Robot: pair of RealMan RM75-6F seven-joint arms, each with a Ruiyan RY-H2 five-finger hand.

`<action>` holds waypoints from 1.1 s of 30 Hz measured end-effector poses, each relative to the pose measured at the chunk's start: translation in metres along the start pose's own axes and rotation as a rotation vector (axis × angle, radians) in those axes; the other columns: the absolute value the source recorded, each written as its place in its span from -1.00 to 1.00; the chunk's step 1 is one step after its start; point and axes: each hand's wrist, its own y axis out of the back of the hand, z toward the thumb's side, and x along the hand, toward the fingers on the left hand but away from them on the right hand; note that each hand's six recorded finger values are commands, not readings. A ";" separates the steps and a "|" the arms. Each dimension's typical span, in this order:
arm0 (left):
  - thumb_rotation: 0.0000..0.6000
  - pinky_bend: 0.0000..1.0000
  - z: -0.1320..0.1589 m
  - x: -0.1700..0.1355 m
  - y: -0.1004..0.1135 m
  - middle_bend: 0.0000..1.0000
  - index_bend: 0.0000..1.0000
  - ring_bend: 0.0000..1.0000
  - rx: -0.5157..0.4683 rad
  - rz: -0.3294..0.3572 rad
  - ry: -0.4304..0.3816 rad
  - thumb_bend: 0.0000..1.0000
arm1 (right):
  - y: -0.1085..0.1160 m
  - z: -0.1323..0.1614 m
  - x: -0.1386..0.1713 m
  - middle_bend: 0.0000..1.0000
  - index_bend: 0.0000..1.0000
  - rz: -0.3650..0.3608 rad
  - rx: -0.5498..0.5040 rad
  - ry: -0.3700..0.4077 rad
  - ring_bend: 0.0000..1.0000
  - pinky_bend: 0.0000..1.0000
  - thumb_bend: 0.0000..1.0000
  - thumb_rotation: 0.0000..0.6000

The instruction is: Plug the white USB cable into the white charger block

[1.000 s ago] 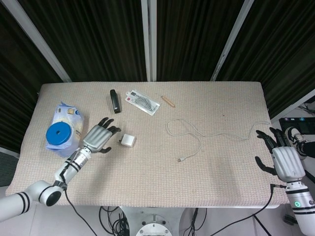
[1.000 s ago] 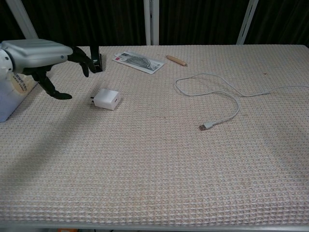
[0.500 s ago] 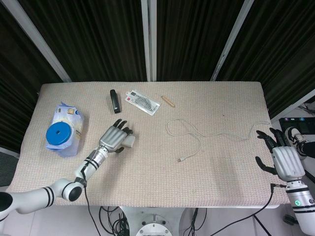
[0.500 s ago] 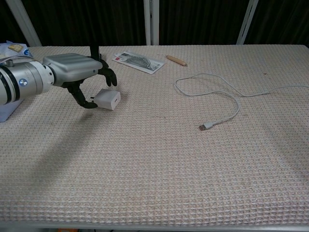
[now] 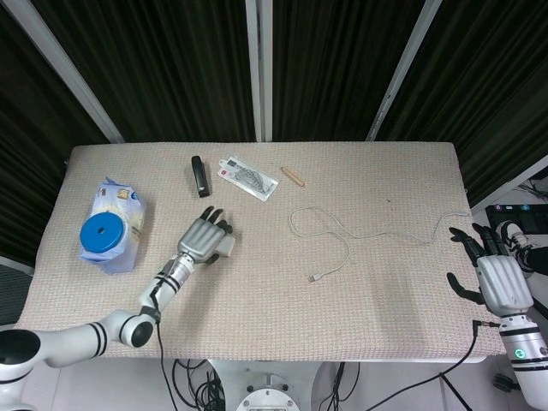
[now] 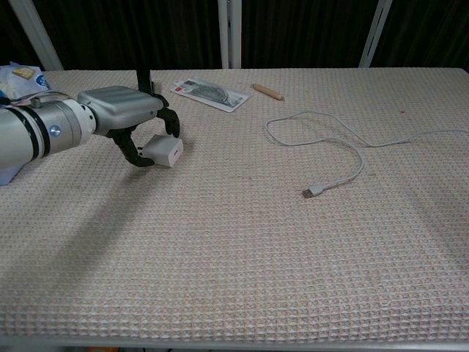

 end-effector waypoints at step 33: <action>1.00 -0.81 -0.018 -0.021 0.004 -0.14 -0.06 -0.63 -0.134 0.031 0.054 -0.24 | -0.022 0.048 -0.027 -0.37 -0.44 0.095 0.052 0.172 -0.95 -1.00 -0.43 1.00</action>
